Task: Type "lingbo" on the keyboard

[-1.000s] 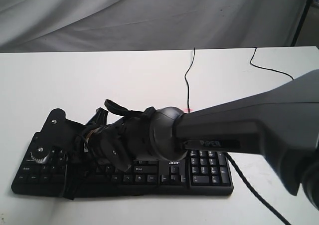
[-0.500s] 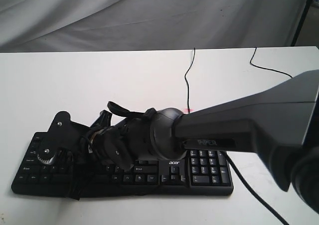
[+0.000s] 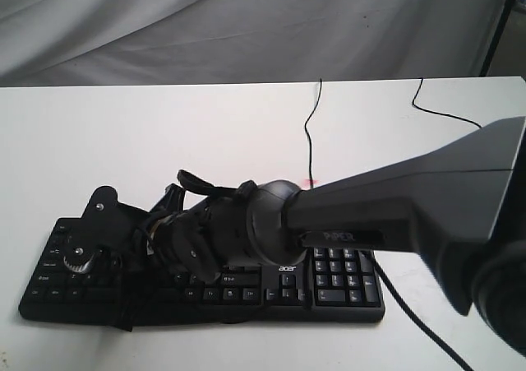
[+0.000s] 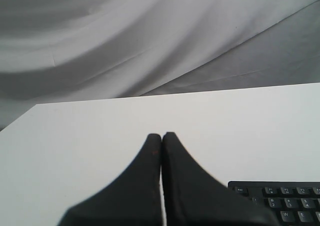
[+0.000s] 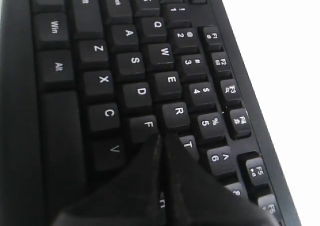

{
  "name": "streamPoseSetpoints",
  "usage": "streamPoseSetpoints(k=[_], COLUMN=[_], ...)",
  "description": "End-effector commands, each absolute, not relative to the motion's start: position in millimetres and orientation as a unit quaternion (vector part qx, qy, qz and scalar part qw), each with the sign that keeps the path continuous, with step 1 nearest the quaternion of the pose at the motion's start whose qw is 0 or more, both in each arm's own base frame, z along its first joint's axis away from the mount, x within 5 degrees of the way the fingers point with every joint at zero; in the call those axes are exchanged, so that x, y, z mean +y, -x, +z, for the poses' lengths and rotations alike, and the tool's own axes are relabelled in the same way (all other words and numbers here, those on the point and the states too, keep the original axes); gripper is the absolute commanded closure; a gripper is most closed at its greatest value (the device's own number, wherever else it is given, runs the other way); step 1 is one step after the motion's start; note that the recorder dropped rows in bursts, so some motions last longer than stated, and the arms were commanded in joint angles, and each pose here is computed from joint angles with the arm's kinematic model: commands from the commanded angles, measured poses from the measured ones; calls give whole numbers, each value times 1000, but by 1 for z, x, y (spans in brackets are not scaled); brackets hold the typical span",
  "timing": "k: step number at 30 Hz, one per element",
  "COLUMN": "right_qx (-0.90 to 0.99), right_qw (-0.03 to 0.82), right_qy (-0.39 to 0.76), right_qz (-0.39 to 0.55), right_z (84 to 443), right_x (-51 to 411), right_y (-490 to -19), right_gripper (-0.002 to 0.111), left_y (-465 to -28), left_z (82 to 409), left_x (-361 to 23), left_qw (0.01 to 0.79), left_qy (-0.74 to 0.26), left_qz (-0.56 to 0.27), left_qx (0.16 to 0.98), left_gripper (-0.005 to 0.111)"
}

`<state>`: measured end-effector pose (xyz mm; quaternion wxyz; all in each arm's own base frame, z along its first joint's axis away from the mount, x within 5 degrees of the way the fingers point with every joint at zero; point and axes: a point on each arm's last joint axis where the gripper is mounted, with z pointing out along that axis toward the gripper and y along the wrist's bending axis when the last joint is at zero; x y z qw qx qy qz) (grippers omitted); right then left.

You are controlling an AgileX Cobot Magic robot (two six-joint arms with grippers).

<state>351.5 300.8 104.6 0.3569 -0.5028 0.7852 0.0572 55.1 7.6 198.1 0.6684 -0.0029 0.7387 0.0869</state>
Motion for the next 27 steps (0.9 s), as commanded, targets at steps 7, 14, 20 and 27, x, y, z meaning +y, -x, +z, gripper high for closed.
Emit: streamPoseSetpoints(k=[7,14,20,27], right_qx=[788,779,779,781], right_qw=[349,374,370,366], right_qy=[504,499,502,504], right_qz=[56,60,60,58], right_z=[106,133,142,136], right_x=[298,298,295,288], right_y=[-353,-353,-348,-338], right_gripper=[108,108,108,108], left_y=[-56,-56,-56,-56], left_z=[197,197,197,197], left_x=[7,7,7,7], left_qw=[667,667,667,667], left_qy=[3,3,3,3], left_qz=[84,84,84,84], left_qx=[740,740,740,740], left_gripper=[106,106,106,106])
